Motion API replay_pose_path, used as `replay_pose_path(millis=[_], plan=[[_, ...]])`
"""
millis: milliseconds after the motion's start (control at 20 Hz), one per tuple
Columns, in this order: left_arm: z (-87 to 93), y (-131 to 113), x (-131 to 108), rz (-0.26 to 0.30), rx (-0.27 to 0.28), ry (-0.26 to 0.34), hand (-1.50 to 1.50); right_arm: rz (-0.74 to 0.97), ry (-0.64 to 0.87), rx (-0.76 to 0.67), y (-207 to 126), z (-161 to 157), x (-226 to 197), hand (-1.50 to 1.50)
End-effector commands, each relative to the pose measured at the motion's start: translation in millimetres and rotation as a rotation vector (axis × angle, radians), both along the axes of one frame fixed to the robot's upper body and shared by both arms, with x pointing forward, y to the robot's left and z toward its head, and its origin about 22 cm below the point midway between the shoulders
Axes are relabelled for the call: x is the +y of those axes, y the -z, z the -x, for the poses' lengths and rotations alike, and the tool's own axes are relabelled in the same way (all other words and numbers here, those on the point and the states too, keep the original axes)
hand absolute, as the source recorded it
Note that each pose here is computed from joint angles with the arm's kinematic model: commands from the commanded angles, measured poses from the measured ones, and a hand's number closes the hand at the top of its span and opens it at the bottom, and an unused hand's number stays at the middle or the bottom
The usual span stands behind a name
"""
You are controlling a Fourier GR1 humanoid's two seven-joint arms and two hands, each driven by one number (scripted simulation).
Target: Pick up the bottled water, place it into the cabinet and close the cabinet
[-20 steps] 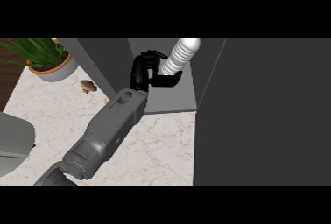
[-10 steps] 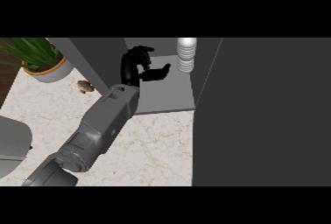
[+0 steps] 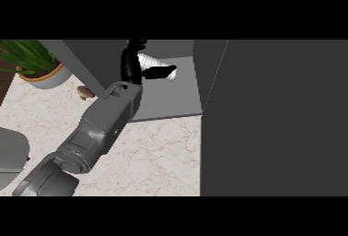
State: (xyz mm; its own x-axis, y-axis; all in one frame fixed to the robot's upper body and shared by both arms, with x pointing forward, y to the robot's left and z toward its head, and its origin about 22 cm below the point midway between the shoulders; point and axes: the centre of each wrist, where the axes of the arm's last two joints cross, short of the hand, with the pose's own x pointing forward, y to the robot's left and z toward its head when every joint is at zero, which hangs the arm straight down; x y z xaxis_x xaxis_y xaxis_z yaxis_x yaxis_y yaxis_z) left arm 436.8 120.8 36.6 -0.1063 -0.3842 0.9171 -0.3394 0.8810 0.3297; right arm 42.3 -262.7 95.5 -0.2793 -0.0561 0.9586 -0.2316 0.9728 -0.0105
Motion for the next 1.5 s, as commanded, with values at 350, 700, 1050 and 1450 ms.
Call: replay_pose_path(millis=[350,700,1050,1450], plan=[[-13.7,-41,-14,0.193,-0.131,0.209,-1.50,-0.049,-0.026,0.014,-11,6,4,-1.50],[-4.8,-25,-24,0.289,-0.191,0.333,-1.50,-0.058,-0.032,-0.005,-19,10,5,-1.50],[8.6,-4,-32,0.320,-0.163,0.392,-1.50,-0.077,-0.015,0.020,-26,12,15,-1.50],[41.2,33,-29,0.403,-0.149,0.436,-1.50,-0.065,-0.020,0.016,-27,4,18,-1.50]])
